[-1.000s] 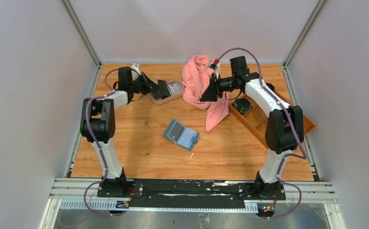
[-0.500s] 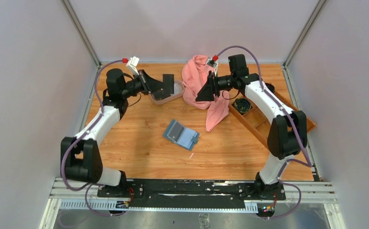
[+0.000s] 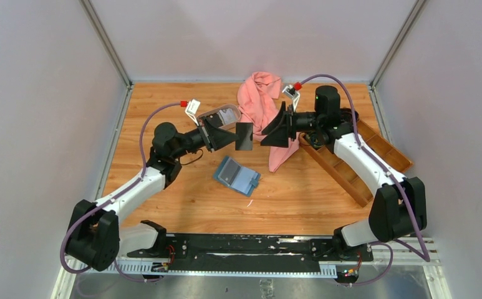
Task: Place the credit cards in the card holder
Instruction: Insert the credit card into the card holder.
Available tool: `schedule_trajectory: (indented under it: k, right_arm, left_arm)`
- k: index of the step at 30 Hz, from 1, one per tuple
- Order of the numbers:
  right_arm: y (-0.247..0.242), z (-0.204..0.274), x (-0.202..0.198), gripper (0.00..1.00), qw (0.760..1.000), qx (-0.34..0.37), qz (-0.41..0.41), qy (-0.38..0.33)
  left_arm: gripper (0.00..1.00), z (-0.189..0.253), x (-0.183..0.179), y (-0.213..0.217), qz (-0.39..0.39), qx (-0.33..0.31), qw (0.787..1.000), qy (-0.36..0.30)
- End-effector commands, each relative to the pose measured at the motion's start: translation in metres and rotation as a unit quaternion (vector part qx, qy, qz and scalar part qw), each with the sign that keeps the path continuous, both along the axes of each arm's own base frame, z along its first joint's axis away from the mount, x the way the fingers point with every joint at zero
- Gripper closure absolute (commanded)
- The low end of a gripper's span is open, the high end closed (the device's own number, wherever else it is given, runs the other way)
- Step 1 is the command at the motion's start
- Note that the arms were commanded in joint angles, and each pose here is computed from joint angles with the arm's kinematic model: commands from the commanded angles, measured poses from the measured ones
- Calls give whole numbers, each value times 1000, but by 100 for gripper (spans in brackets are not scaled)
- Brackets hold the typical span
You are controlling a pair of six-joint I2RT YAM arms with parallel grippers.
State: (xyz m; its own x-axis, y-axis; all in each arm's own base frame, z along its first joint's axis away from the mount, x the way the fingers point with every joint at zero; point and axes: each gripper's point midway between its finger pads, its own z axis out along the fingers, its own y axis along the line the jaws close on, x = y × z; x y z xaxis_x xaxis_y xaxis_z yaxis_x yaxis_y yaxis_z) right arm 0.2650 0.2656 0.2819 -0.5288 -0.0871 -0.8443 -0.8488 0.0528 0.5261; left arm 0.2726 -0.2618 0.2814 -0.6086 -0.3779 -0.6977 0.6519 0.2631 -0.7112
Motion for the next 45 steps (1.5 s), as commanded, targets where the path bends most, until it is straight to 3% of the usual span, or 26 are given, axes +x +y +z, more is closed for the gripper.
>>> schedule_trajectory:
  k: [1,9,16,23,30,34,38,39,40,43,45]
  right_arm:
    - [-2,5,3,14,1000,18,-15,1]
    - [5,14,4,20,999,37,-12,23]
    - [9,17,5,34,998,38,-11,39]
    - [12,21,1,40,998,43,0,44]
    - [16,19,-5,53,998,42,12,49]
    - [21,21,-13,64,998,42,28,49]
    - [22,23,-18,97,998,42,40,38]
    - [21,22,-19,100,998,41,40,34]
    - [20,19,-20,100,998,38,39,28]
    - [13,12,-19,100,999,30,17,-1]
    - [4,8,-19,100,999,30,1,-16]
  left_arm:
    - [100,22,-9,-5,0,-55,998,-23]
    - [100,7,-22,-15,-19,-49,999,-6]
    - [100,7,-30,-21,-39,-45,998,-10]
    - [100,1,-38,-27,-60,-38,997,-8]
    - [100,-1,-42,-30,-72,-35,997,-7]
    - [100,-2,-42,-30,-72,-34,997,-6]
    - [100,-2,-42,-29,-70,-35,997,-7]
    - [100,-2,-42,-29,-68,-35,997,-8]
    - [96,-3,-41,-28,-64,-33,997,-8]
    - [69,-5,-35,-15,-40,-18,999,-15]
    - [60,-9,-30,-1,-16,-3,1000,-21]
